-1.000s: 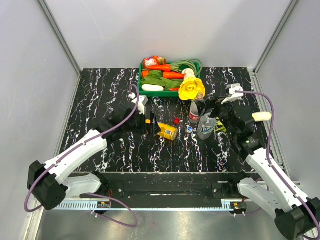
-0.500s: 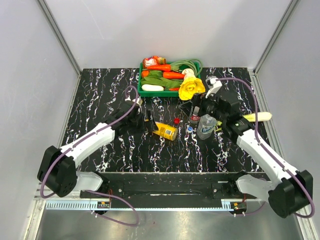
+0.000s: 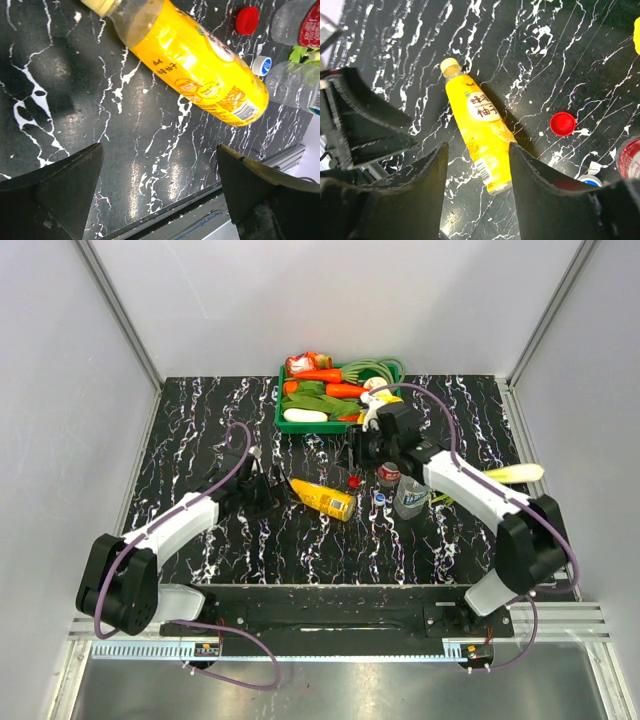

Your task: Unscrew the bottle caps

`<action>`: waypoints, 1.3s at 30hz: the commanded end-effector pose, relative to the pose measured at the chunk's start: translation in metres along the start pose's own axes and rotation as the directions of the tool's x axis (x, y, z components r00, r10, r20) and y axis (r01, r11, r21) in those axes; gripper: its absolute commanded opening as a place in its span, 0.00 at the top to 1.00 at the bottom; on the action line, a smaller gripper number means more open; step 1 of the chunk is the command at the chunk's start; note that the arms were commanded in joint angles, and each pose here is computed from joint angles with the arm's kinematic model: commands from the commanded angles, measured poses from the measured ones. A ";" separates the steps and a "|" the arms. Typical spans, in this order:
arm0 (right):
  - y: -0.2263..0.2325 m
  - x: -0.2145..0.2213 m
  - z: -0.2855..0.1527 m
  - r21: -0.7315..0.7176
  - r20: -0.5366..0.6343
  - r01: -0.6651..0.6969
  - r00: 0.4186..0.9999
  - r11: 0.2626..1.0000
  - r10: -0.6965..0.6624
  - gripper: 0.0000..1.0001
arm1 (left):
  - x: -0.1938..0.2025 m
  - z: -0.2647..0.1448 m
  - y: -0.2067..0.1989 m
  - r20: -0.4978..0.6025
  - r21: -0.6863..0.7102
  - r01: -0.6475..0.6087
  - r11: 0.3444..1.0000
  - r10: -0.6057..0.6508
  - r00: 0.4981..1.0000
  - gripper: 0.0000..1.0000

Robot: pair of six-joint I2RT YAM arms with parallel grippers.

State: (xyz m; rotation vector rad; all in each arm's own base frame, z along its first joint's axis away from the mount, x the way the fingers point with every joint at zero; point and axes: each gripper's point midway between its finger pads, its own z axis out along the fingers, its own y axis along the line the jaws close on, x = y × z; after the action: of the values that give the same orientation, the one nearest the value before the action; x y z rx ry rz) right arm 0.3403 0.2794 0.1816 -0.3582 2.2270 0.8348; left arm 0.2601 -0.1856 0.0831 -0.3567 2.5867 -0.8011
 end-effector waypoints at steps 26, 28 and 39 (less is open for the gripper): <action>0.027 0.111 0.055 0.004 -0.426 -0.054 0.903 0.999 0.050 0.88 | 0.016 0.036 -0.013 -0.101 0.060 -0.072 0.996 0.078 0.992 0.03; 0.027 0.119 0.058 0.002 -0.441 -0.061 0.896 0.998 0.056 0.89 | 0.019 0.036 -0.010 -0.104 0.031 -0.105 0.994 0.107 0.989 0.04; 0.032 0.137 0.066 -0.002 -0.470 -0.074 0.880 0.997 0.065 0.89 | 0.037 0.048 0.016 -0.151 -0.187 -0.227 0.956 0.201 0.968 0.09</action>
State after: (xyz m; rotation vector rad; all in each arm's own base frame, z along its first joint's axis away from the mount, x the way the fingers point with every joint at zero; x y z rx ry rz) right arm 0.2666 0.3348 0.0580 -0.5314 2.7268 0.8313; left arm 0.2386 -0.2179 0.0337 -0.1043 2.7717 -0.6648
